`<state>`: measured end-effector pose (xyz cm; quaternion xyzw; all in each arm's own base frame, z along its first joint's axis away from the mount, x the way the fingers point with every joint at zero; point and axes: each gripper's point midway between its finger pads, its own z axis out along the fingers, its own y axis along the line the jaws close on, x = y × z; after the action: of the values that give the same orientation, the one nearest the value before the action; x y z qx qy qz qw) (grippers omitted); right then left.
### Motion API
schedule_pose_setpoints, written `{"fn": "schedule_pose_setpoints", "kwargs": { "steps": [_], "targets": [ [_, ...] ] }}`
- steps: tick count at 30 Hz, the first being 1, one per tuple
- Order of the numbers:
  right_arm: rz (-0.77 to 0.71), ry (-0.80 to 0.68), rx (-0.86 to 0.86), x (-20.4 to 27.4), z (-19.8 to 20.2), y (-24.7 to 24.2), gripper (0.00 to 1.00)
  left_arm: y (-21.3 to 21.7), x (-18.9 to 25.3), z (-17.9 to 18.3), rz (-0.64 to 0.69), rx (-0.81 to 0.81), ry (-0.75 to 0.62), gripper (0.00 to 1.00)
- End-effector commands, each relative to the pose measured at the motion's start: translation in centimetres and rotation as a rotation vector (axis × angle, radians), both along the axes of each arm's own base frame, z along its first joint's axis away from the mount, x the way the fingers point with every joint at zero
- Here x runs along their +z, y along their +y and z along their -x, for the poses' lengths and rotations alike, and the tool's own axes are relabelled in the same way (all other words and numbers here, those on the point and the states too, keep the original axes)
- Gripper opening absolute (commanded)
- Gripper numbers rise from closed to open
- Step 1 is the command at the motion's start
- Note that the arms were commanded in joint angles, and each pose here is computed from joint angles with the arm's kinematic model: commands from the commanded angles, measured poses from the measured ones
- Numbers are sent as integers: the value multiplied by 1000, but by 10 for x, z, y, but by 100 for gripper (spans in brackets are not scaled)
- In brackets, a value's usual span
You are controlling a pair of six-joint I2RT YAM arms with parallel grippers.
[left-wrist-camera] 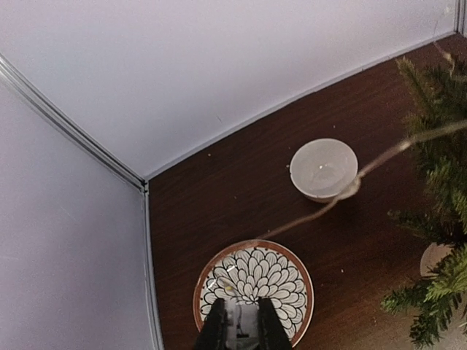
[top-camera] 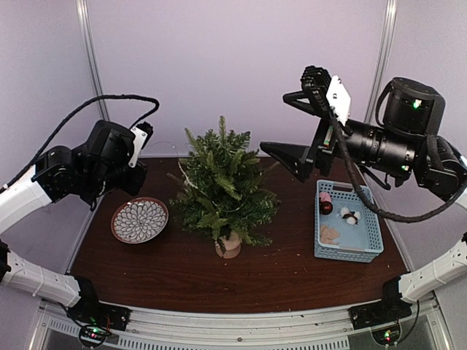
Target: Decorate the small christmas tree
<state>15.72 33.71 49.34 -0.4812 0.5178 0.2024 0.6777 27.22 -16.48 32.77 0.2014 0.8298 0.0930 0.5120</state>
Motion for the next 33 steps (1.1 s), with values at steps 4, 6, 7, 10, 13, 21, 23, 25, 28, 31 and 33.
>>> {"fn": "schedule_pose_setpoints", "kwargs": {
  "steps": [4, 6, 7, 10, 13, 21, 23, 25, 28, 31, 33],
  "targets": [
    [-5, 42, -71, -5, -8, -18, 99, 4, -53, 9, -24, -26, 129, 0],
    [4, 55, -62, -8, -6, -17, 95, 7, -66, 12, -38, -17, 158, 0],
    [15, 59, -46, -9, -4, -15, 90, 9, -70, 13, -38, -11, 166, 0],
    [87, 95, 6, -24, 2, -6, 78, 13, -75, 17, -10, 0, 170, 0],
    [106, 123, 27, -29, 5, -2, 74, 18, -85, 25, 4, 4, 205, 0],
    [118, 150, 39, -36, 6, 2, 66, 23, -116, 41, -30, 7, 335, 0],
    [116, 148, 34, -36, 5, 1, 66, 22, -127, 43, -54, 11, 377, 0],
    [115, 144, 26, -36, 4, 0, 66, 26, -140, 44, -89, 35, 427, 0],
    [117, 141, 18, -36, 4, -2, 66, 34, -151, 39, -94, 81, 466, 0],
    [117, 139, 14, -36, 3, -3, 66, 39, -153, 28, -53, 114, 470, 0],
    [116, 140, 9, -36, 2, -3, 65, 38, -151, 19, -47, 100, 459, 0]
  ]
}}
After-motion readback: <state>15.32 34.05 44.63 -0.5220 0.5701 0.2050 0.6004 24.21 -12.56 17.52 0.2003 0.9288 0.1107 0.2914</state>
